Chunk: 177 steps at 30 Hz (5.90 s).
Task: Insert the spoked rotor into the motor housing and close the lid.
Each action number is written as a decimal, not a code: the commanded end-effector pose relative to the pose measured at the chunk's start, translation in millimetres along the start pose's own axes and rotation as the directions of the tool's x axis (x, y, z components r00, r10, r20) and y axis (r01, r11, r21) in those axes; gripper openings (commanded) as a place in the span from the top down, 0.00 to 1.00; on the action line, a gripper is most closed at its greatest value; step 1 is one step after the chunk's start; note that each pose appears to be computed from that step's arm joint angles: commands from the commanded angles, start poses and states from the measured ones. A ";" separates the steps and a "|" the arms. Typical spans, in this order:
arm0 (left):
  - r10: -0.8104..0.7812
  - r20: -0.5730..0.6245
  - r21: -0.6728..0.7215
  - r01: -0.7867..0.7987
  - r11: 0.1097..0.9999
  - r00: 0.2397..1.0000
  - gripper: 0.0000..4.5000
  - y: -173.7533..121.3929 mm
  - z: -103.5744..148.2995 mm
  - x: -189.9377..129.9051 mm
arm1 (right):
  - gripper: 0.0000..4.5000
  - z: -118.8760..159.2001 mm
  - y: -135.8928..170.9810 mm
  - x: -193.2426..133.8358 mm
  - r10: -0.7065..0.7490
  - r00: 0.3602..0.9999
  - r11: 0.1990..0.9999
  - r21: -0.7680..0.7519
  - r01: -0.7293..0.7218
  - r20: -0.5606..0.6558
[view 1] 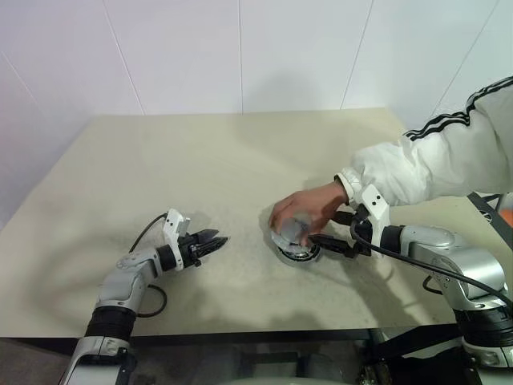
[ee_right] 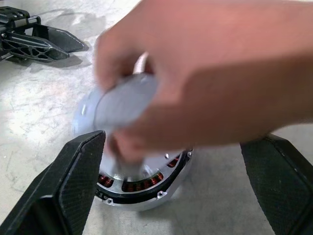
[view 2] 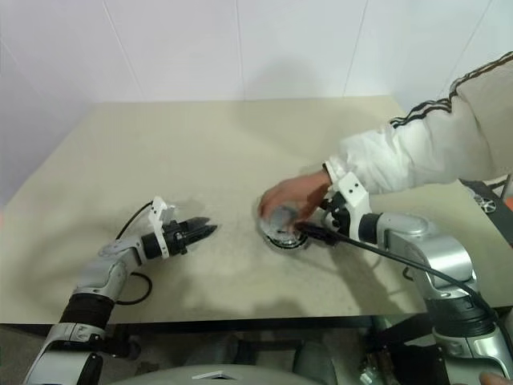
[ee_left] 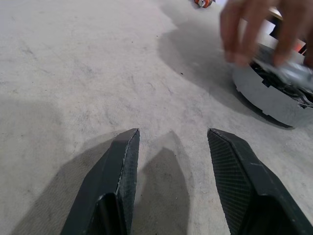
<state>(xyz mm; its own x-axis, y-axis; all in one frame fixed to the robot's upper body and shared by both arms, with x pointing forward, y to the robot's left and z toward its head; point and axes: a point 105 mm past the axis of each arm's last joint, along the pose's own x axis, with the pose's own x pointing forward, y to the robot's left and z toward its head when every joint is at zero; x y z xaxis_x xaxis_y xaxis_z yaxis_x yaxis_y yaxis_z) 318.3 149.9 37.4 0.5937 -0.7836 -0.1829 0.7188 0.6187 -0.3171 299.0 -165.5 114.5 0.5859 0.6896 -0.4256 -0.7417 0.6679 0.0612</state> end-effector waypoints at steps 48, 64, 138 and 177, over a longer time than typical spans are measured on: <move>-0.009 -0.027 -0.012 0.009 1.000 1.000 0.48 6.6 -9.1 11.8 | 0.01 -51.3 -25.3 8.0 -0.300 0.951 0.509 0.855 0.096 0.072; -0.001 -0.019 -0.010 0.001 1.000 1.000 0.48 -3.1 -8.3 0.7 | 0.01 -28.0 -24.1 45.0 -0.261 0.956 0.552 0.833 0.035 0.133; 0.018 -0.025 -0.018 -0.018 1.000 1.000 0.48 5.5 -1.4 9.7 | 0.53 -64.9 39.8 -0.3 0.141 0.964 0.907 -0.361 -0.216 -0.224; 0.029 -0.038 -0.013 -0.030 0.999 0.999 0.48 7.3 3.6 3.9 | 0.01 8.8 18.2 65.6 -0.042 0.992 0.994 -0.097 0.054 0.121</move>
<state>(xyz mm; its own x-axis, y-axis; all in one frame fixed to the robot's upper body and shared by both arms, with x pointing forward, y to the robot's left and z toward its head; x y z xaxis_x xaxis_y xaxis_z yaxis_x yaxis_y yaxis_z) 324.5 148.7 38.0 0.5897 -0.7786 -0.2145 0.7096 0.6264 -0.3228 320.7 -110.7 81.1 0.6381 0.6818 -0.3579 -0.7326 0.6806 -0.0097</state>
